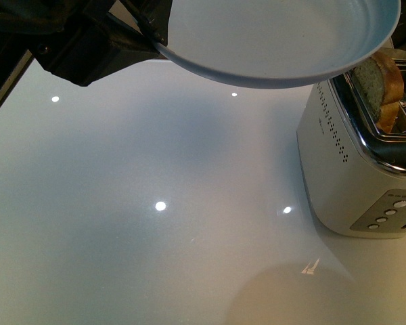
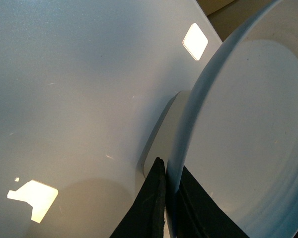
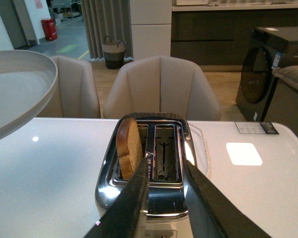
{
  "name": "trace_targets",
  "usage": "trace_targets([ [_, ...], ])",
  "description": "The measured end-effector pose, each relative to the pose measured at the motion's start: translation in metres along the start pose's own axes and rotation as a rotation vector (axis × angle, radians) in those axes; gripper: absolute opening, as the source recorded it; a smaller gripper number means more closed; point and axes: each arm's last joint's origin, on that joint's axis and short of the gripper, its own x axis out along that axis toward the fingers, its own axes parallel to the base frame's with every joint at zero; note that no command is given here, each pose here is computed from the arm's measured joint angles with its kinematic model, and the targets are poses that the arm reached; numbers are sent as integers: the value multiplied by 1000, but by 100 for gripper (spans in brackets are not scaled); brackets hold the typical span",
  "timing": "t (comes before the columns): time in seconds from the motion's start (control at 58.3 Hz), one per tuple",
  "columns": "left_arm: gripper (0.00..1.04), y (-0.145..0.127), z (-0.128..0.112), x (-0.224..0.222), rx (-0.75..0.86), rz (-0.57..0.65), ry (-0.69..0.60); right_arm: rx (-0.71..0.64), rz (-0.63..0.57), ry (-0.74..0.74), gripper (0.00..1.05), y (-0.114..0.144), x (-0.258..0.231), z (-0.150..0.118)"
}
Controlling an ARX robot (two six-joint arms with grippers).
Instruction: Left arm holds plate, right arm toasts bread
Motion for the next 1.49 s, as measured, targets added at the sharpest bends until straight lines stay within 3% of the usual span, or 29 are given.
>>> trace_targets([
  [0.24, 3, 0, 0, 0, 0, 0, -2, 0, 0, 0, 80, 0, 0, 0],
  [0.343, 3, -6, 2, 1, 7, -85, -42, 0, 0, 0, 97, 0, 0, 0],
  [0.635, 3, -2, 18, 4, 6, -140, -28, 0, 0, -1, 96, 0, 0, 0],
  [1.013, 3, 98, 63, 54, 20, -64, -8, 0, 0, -1, 96, 0, 0, 0],
  [1.493, 3, 190, 53, 126, 120, 87, 146, 0, 0, -1, 96, 0, 0, 0],
])
